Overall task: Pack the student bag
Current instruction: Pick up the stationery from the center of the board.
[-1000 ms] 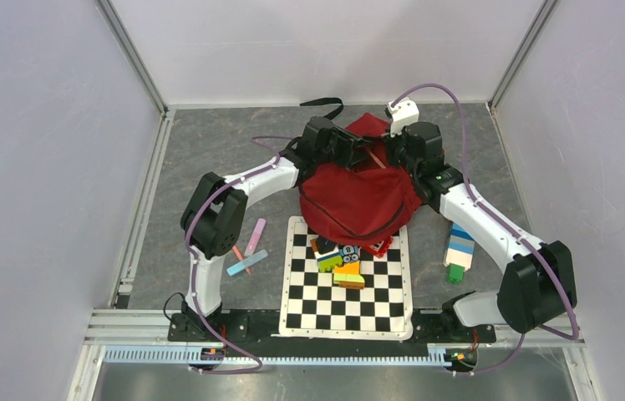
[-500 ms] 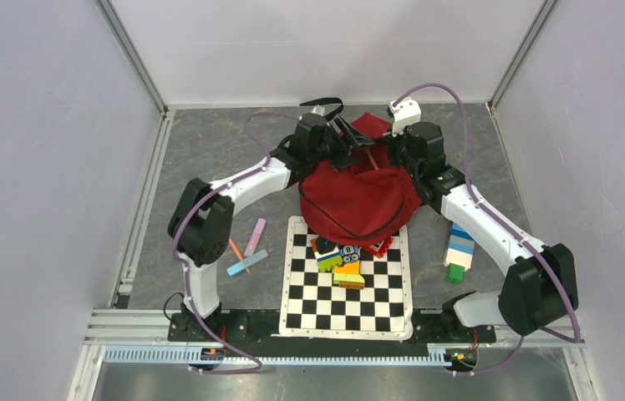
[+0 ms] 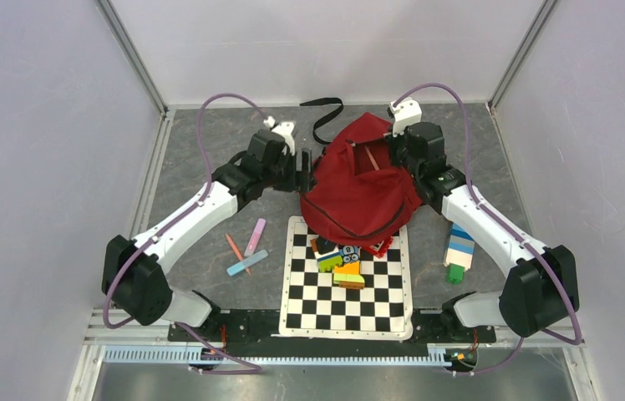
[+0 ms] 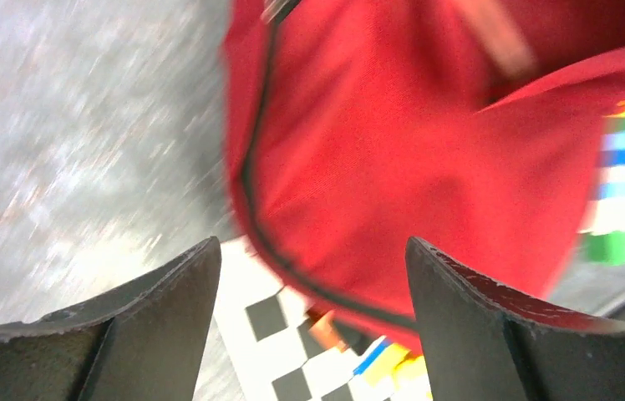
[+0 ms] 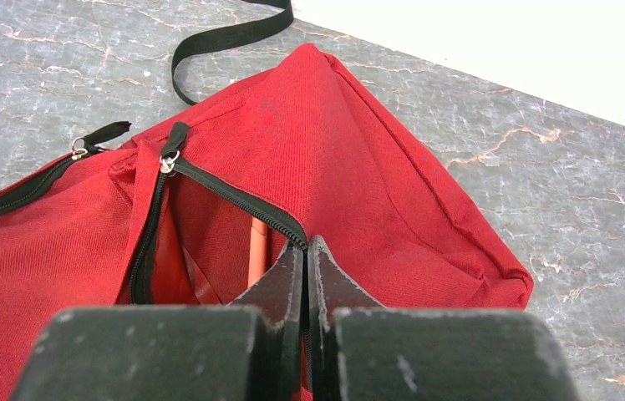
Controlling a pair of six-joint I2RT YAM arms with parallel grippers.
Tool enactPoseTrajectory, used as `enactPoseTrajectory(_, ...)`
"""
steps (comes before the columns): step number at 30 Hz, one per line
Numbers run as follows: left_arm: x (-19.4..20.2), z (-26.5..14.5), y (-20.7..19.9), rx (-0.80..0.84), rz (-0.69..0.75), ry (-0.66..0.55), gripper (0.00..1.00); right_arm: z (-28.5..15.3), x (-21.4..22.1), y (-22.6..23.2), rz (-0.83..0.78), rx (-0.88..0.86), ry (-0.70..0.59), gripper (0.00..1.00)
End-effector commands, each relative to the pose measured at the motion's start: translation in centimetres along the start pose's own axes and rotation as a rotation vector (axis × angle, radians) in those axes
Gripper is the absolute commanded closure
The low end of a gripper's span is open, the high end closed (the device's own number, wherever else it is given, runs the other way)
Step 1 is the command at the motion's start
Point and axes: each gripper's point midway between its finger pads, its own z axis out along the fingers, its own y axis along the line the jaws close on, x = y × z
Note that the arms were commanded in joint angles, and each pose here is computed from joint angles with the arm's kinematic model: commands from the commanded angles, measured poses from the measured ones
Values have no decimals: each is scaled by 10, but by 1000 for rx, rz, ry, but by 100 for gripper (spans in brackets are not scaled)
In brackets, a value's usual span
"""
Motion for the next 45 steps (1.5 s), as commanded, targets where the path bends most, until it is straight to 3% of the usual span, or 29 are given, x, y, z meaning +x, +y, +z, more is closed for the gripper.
enactPoseTrajectory(1,83,-20,97,-341,6,271,14,-7,-35,-4,24,15,-116,100)
enactPoseTrajectory(6,132,-42,152,-557,-201,372,14,-7,-34,-3,27,11,-114,100)
enactPoseTrajectory(16,174,-39,164,-568,-290,420,9,-6,-36,-3,31,12,-116,100)
enactPoseTrajectory(22,184,-30,166,-561,-301,448,26,-6,-36,-3,33,10,-117,100)
enactPoseTrajectory(28,186,-20,170,-567,-290,463,37,-6,-37,-3,33,12,-118,100)
enactPoseTrajectory(35,185,-12,177,-598,-301,455,42,-5,-36,-3,35,10,-114,100)
enactPoseTrajectory(45,180,2,179,-597,-303,455,67,-6,-40,-4,32,14,-123,100)
